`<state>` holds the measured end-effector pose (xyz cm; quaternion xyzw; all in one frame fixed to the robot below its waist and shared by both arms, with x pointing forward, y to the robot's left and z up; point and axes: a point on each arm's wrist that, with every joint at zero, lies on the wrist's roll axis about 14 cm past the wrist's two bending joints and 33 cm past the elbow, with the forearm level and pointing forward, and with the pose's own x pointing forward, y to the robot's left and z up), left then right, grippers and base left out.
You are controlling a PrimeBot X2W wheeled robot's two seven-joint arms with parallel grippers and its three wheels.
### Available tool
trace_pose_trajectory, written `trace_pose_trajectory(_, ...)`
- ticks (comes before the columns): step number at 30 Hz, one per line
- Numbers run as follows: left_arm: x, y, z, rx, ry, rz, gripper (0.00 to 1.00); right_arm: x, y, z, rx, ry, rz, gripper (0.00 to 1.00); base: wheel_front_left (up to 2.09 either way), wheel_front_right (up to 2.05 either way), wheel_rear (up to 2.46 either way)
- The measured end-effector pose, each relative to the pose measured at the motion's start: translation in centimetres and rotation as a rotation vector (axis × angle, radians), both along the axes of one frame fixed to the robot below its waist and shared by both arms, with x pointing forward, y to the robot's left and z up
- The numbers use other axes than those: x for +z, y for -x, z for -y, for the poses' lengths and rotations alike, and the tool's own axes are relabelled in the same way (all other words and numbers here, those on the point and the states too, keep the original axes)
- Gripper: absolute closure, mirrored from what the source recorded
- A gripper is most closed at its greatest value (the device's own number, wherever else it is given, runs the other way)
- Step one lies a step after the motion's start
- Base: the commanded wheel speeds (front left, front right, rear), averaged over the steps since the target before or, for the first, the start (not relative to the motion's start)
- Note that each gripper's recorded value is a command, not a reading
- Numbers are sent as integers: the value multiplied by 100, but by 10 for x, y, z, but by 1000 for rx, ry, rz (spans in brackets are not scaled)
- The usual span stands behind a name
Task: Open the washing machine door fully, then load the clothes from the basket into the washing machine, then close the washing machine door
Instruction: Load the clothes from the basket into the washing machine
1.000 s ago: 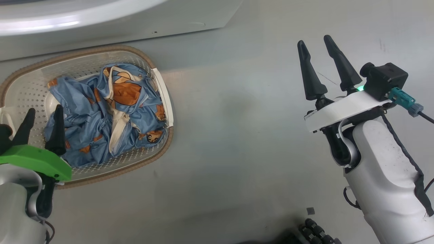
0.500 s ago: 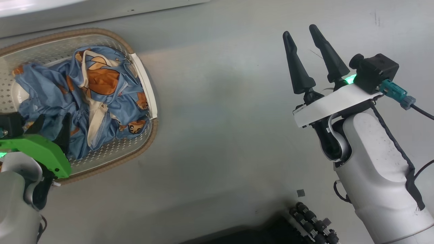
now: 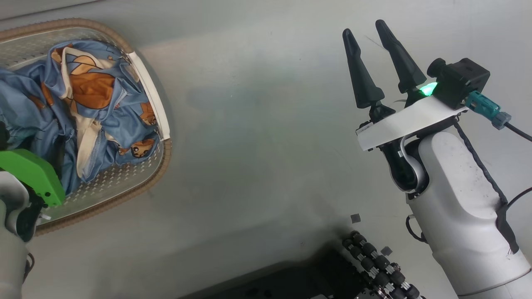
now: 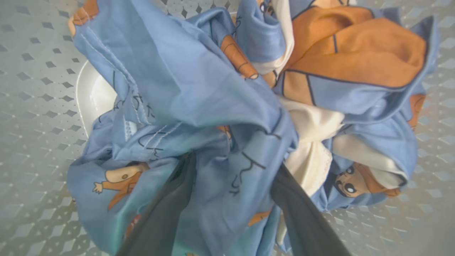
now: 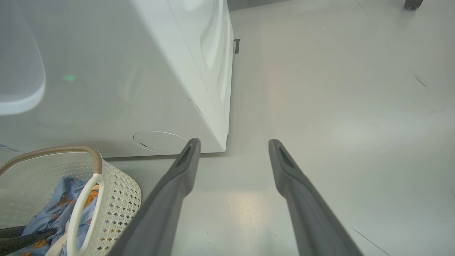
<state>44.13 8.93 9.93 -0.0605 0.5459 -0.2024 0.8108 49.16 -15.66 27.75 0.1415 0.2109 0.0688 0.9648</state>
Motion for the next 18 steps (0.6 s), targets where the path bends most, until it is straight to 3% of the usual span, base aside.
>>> trace_pose_trajectory(13,-27,2,0,9,-30,-51,0,-15,6,9,-6,32,-32,0,0,0,0)
trace_pose_trajectory(14,-26,-2,3,13,-23,-39,17,-16,6,8,-4,33,-33,0,0,0,0)
trace_pose_trajectory(15,-24,-6,5,17,-17,-26,100,-16,6,7,-1,34,-33,0,0,0,0)
trace_pose_trajectory(18,-22,-11,9,24,-8,-15,100,-16,6,6,1,32,-33,0,0,0,0)
